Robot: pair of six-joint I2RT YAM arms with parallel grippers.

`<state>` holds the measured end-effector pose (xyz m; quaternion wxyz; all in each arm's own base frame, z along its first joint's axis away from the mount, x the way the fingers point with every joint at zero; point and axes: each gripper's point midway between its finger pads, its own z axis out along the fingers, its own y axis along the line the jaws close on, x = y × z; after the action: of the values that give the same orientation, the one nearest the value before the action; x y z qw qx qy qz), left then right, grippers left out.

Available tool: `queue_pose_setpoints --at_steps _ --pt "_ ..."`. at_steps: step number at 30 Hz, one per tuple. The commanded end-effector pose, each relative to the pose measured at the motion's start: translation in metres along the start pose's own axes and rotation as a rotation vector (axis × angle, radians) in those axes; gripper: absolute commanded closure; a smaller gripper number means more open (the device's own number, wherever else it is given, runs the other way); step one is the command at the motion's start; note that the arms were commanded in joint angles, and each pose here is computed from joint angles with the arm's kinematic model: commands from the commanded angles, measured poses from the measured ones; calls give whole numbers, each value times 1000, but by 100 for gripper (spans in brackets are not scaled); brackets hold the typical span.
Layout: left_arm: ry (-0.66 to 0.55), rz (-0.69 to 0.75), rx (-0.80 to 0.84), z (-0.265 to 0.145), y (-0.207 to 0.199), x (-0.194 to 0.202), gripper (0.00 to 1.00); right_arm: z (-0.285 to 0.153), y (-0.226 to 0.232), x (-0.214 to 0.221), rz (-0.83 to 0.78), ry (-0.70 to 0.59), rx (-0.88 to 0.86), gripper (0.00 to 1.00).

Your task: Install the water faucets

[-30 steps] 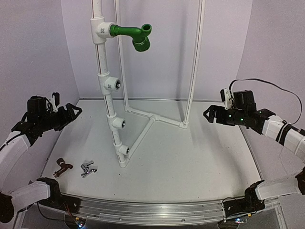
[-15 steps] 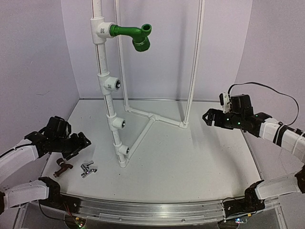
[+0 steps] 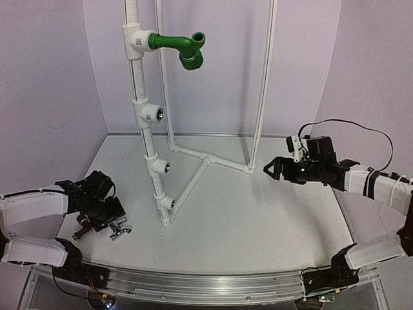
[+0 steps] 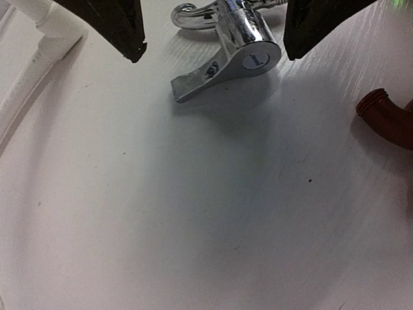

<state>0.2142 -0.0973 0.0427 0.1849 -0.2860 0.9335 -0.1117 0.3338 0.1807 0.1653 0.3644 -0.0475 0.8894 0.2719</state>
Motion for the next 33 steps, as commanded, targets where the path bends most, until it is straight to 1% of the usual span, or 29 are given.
queue_pose_setpoints --at_steps 1,3,7,11,14,17,21,26,28,30,31,33 --pt "10 -81 -76 8 19 11 24 2 18 -7 -17 -29 -76 2" --pt "12 -88 -91 10 22 13 28 3 18 -6 -20 -29 -78 2" --pt "-12 -82 -103 13 21 9 41 6 19 -4 -16 -24 -78 2" --pt "-38 -59 -81 15 15 3 45 11 25 5 -21 -5 -99 2" --pt "-34 -51 -56 18 10 4 45 14 28 10 -23 9 -105 2" --pt "-11 -39 -80 25 13 8 46 15 33 13 -27 13 -110 2" --pt "12 -28 -112 34 18 13 51 14 38 12 -30 5 -115 2" --pt "-41 -11 -57 26 7 2 69 17 44 14 -30 13 -124 2" --pt "-75 11 -14 17 -5 -7 77 22 48 18 -33 30 -129 2" --pt "-113 38 26 7 -18 -17 83 28 52 23 -35 54 -137 2" --pt "-136 53 45 2 -24 -23 88 32 56 21 -33 56 -148 2" --pt "-189 76 103 -9 -41 -36 96 38 66 20 -26 62 -180 2"
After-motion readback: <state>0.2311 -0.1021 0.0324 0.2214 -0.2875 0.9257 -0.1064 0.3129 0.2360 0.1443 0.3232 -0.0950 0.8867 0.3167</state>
